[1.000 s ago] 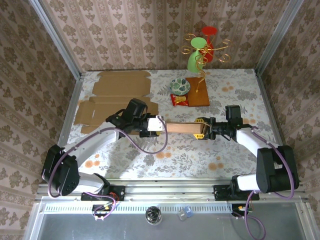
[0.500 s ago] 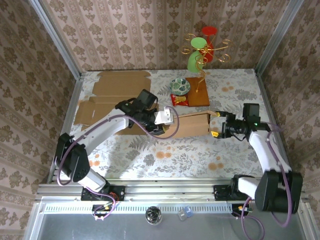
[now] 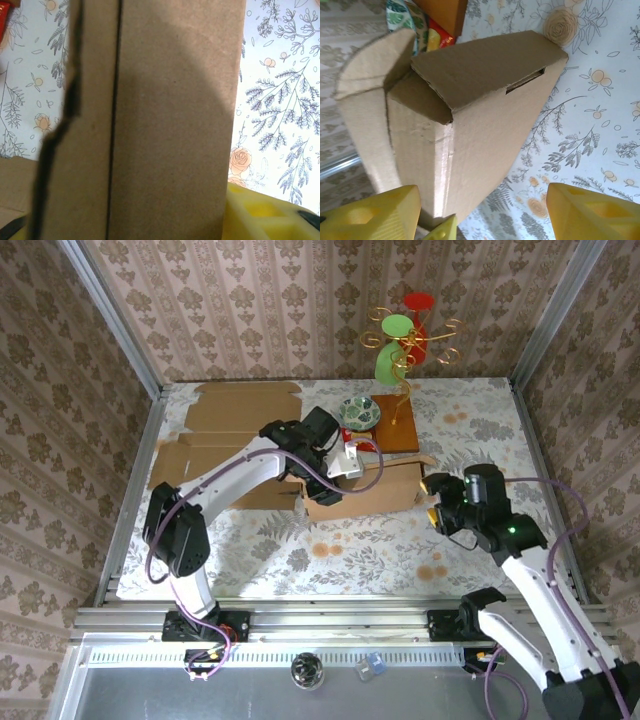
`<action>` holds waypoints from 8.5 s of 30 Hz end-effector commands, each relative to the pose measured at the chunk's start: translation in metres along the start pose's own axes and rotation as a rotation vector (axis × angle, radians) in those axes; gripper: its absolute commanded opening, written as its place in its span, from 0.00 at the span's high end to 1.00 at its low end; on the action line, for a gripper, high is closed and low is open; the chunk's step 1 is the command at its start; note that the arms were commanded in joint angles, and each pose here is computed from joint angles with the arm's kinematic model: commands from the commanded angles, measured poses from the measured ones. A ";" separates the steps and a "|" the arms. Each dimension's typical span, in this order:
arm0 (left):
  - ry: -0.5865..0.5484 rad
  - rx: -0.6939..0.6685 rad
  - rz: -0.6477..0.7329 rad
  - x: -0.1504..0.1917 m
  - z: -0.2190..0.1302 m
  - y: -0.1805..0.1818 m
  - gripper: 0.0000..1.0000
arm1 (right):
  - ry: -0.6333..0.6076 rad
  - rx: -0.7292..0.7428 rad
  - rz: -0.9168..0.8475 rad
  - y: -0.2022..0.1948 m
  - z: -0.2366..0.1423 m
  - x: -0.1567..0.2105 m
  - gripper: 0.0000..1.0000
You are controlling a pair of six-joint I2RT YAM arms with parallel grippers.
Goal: Fold the paper box
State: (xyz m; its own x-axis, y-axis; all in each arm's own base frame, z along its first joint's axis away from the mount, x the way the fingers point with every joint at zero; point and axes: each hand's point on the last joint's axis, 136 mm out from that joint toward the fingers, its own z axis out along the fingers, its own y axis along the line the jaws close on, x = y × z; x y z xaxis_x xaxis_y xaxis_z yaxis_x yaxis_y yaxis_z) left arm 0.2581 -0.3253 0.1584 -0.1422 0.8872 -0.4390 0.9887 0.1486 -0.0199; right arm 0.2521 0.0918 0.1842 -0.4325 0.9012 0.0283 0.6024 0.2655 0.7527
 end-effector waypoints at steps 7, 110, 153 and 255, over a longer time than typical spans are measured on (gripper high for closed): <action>0.090 0.060 -0.067 0.013 0.005 -0.012 0.48 | -0.032 -0.047 -0.055 0.036 0.030 -0.001 0.34; 0.003 0.010 -0.024 0.015 -0.022 0.000 0.63 | 0.102 0.256 -1.342 0.060 0.029 -0.024 1.00; -0.465 -0.376 -0.342 0.024 -0.135 0.026 0.07 | -0.175 0.147 -1.290 0.049 0.035 -0.018 1.00; -0.149 -0.150 -1.215 0.075 -0.070 0.006 1.00 | -0.166 0.198 -1.225 0.040 0.050 -0.005 1.00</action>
State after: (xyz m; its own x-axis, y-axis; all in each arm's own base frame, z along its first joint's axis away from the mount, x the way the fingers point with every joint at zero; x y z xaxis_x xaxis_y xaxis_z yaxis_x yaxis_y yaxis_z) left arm 0.2594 -0.2280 0.1978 -0.9339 0.1093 -0.3405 0.2416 0.8948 -0.3754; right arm 0.3215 0.1160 0.1974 -0.6485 0.0696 -0.7580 -0.0511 0.9896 0.1345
